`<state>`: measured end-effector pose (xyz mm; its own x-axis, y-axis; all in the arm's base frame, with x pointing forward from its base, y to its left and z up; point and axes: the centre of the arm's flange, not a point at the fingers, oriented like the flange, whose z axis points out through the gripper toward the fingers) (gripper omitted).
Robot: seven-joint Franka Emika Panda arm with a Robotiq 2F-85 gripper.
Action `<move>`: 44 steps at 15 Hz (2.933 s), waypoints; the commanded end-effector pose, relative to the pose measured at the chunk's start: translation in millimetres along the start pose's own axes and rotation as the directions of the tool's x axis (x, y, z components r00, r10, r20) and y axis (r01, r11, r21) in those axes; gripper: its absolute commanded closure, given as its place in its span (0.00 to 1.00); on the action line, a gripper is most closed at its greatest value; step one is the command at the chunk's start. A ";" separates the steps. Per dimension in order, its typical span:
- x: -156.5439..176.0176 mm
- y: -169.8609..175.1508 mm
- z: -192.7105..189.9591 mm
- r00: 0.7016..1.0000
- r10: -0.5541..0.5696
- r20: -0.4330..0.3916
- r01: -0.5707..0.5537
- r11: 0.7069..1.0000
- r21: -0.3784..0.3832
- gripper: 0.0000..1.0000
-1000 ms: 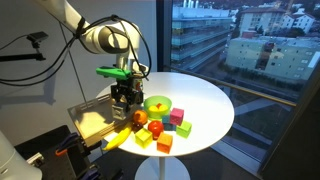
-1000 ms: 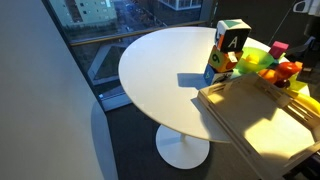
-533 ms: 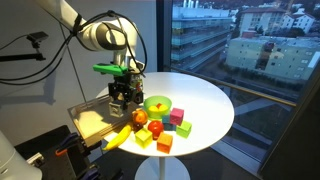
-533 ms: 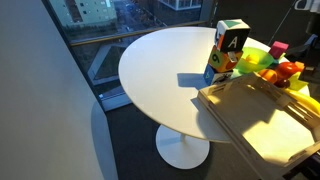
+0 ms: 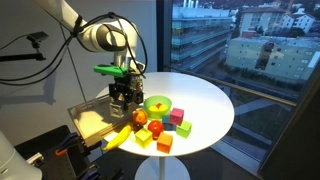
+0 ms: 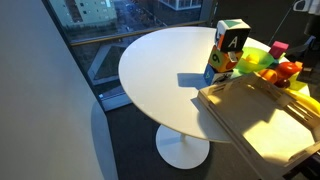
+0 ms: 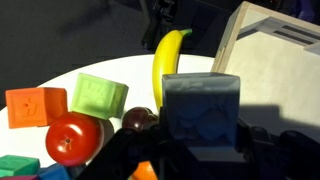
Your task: Pick up the gray block and put it in the tray
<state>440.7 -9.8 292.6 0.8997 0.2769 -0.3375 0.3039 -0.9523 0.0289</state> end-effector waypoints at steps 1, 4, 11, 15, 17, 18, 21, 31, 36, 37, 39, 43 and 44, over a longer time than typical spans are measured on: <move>-1.9 -3.0 1.9 0.999 0.003 -0.044 -0.003 1.000 -0.006 0.69; -0.9 -10.7 3.5 0.998 -0.009 -0.070 0.008 1.000 -0.016 0.69; 10.2 -37.7 9.9 0.993 -0.042 -0.107 0.040 0.999 -0.022 0.69; 21.1 -51.3 5.6 0.991 -0.046 -0.122 0.046 0.999 -0.003 0.69; 26.5 -57.7 4.8 0.990 -0.040 -0.133 0.042 0.999 0.012 0.69; 28.8 -60.2 4.8 0.990 -0.036 -0.138 0.039 0.999 0.019 0.69; 37.0 -66.0 6.6 0.988 0.002 -0.155 0.006 0.999 0.051 0.69; 61.1 -52.0 20.6 0.966 0.171 -0.196 -0.146 0.980 0.137 0.69; 76.7 -45.1 24.3 0.950 0.233 -0.210 -0.199 0.965 0.171 0.69; 79.9 -44.8 25.1 0.947 0.248 -0.206 -0.211 0.960 0.184 0.69; 85.4 -44.3 27.0 0.942 0.274 -0.192 -0.232 0.949 0.214 0.69; 94.1 -43.7 35.8 0.932 0.317 -0.175 -0.270 0.931 0.245 0.69; 95.2 -44.0 38.7 0.932 0.321 -0.170 -0.275 0.929 0.247 0.69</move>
<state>490.3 53.1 227.9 0.9890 0.0207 -0.1463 0.0057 -0.9948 -0.1019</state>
